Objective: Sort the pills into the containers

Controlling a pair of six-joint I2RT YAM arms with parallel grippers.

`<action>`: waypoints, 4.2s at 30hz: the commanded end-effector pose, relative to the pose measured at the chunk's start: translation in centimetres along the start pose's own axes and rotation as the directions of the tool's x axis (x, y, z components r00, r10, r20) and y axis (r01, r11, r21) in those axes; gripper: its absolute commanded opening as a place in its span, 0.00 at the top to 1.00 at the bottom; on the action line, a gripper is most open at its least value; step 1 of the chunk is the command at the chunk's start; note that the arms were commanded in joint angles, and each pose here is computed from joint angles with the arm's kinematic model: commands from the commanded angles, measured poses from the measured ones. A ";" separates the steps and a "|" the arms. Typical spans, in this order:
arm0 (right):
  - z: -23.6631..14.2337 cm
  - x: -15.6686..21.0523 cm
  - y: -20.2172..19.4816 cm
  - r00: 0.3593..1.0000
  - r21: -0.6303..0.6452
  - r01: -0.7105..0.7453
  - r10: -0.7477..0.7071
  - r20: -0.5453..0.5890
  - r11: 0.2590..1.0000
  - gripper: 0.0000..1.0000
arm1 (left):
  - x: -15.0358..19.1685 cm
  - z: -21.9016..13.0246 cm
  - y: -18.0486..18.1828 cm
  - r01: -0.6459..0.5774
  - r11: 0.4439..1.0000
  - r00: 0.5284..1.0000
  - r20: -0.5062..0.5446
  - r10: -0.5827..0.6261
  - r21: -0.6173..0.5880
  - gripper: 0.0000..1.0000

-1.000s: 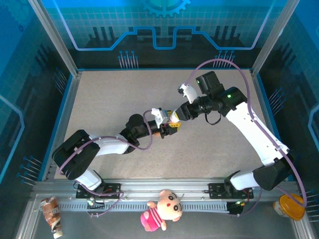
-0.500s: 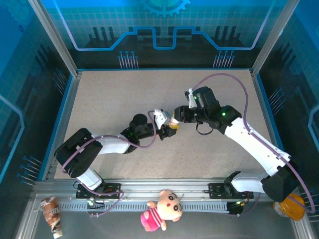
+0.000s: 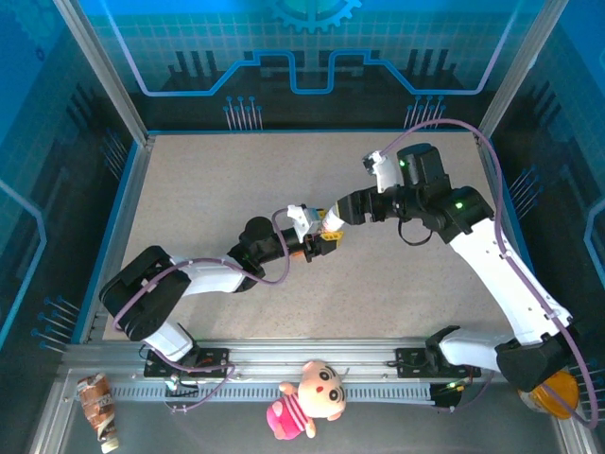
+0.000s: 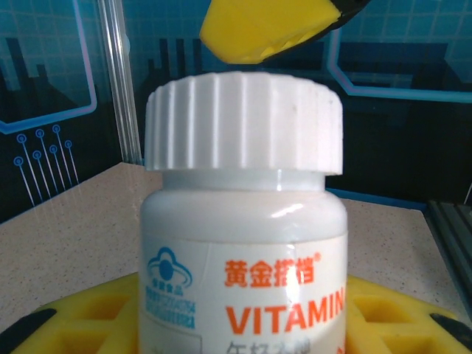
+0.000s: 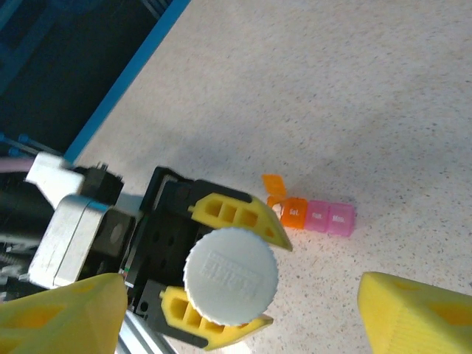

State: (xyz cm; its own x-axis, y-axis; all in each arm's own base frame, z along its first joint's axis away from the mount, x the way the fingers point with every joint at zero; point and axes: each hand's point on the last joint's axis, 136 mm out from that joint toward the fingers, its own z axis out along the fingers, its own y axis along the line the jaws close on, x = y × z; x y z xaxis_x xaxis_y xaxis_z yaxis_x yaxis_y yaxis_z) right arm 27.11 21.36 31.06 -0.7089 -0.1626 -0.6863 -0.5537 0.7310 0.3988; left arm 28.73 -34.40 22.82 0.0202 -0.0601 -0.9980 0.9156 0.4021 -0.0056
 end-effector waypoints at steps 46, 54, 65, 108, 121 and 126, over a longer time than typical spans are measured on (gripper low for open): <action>5.0 1.1 -1.4 0.984 0.076 -0.170 0.174 -0.049 0.983 0.82 | -2.9 0.2 0.0 -0.062 0.998 0.992 0.105 0.063 -0.011 1.00; 6.4 1.9 -0.9 0.961 0.062 -0.274 0.276 -0.017 0.960 0.84 | -3.0 0.3 0.3 -0.071 0.997 0.991 0.107 0.074 -0.025 1.00; 4.9 0.2 -3.1 0.986 0.155 -0.167 0.163 0.039 0.974 0.84 | -2.7 -0.5 1.6 -0.057 0.991 0.991 0.116 0.071 -0.118 0.29; 12.1 8.2 -24.9 0.984 0.668 -0.171 0.155 0.084 0.725 0.63 | 2.4 -7.5 5.7 0.020 0.867 0.965 -0.217 -0.146 -0.498 0.01; 9.8 3.5 -21.4 0.982 0.563 -0.184 0.121 0.148 0.805 0.21 | 1.9 -8.0 7.3 -0.031 0.819 0.972 -0.209 -0.109 -0.572 0.01; 7.4 0.3 -18.3 0.973 0.485 -0.192 0.100 0.208 0.853 0.21 | 1.9 -8.6 9.1 -0.060 0.758 0.973 -0.209 -0.102 -0.650 0.01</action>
State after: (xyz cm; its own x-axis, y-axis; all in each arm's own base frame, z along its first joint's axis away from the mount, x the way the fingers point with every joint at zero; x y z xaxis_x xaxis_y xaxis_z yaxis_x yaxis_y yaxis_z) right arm 40.35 12.25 14.91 -0.6946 0.0168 -0.7192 -0.0897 0.9899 0.1097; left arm 32.07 -23.70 18.34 -0.2131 0.1106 -0.9707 0.5059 0.8625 -0.0128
